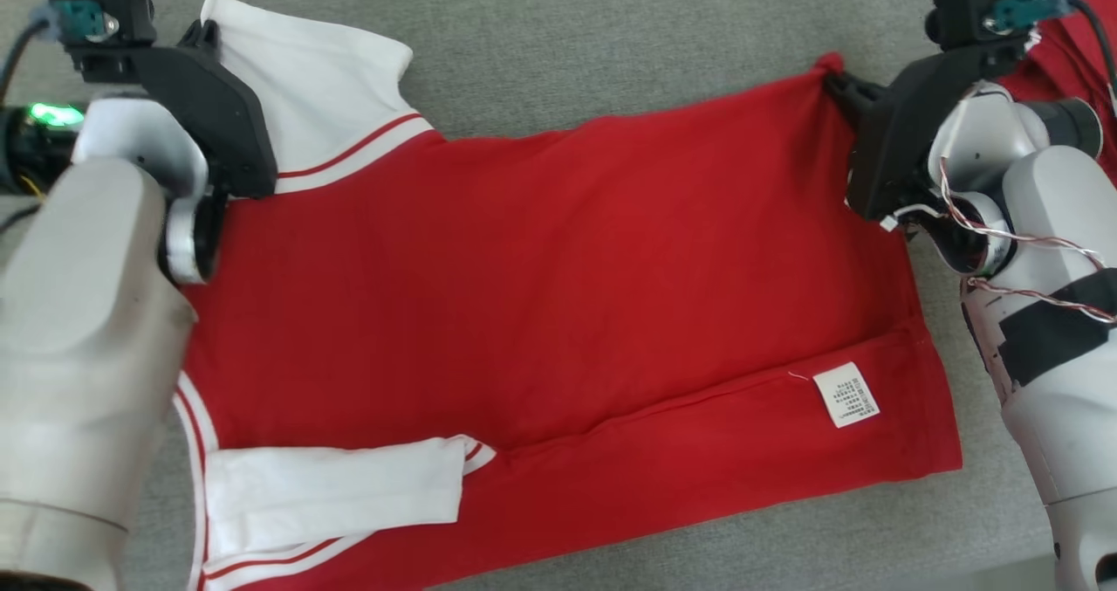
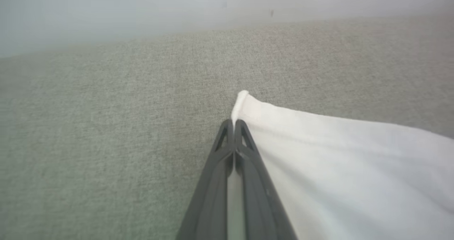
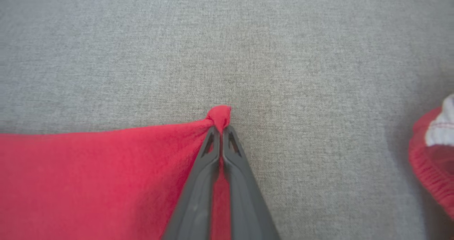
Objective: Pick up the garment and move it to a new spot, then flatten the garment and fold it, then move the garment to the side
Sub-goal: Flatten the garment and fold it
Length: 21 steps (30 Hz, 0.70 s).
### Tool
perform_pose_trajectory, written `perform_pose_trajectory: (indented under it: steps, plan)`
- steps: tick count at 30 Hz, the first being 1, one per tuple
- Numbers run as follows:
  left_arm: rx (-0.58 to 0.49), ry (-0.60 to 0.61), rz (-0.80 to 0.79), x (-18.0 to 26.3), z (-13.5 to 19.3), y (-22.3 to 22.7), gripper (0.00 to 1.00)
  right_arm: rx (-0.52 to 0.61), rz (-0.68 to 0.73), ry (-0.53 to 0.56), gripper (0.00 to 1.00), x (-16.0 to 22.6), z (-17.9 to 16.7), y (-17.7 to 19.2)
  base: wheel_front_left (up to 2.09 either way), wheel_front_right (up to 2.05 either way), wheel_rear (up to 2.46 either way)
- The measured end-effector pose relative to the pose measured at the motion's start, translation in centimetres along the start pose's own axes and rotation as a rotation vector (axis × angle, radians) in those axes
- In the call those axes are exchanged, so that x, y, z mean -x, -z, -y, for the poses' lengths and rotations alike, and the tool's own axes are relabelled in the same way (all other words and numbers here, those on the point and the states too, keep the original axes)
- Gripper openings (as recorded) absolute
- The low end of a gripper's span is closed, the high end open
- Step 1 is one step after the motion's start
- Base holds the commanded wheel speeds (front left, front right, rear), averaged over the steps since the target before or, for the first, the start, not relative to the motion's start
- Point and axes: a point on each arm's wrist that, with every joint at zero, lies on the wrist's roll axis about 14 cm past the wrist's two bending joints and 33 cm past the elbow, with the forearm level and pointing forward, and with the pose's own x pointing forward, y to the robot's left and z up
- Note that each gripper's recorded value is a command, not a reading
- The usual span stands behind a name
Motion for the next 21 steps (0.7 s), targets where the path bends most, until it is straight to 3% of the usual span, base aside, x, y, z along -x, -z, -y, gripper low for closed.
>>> perform_pose_trajectory:
  steps: [9,21]
  plan:
    - [0.151,0.008,0.271,3.6,1.9,-2.2,0.0,-0.131,0.182,-0.006,0.0,1.5,0.6,-0.6,0.0,0.0,0.0]
    - [0.16,0.049,0.467,11.8,3.4,-2.7,0.0,-0.17,0.421,0.023,0.0,5.0,0.0,-0.7,0.0,0.0,0.0]
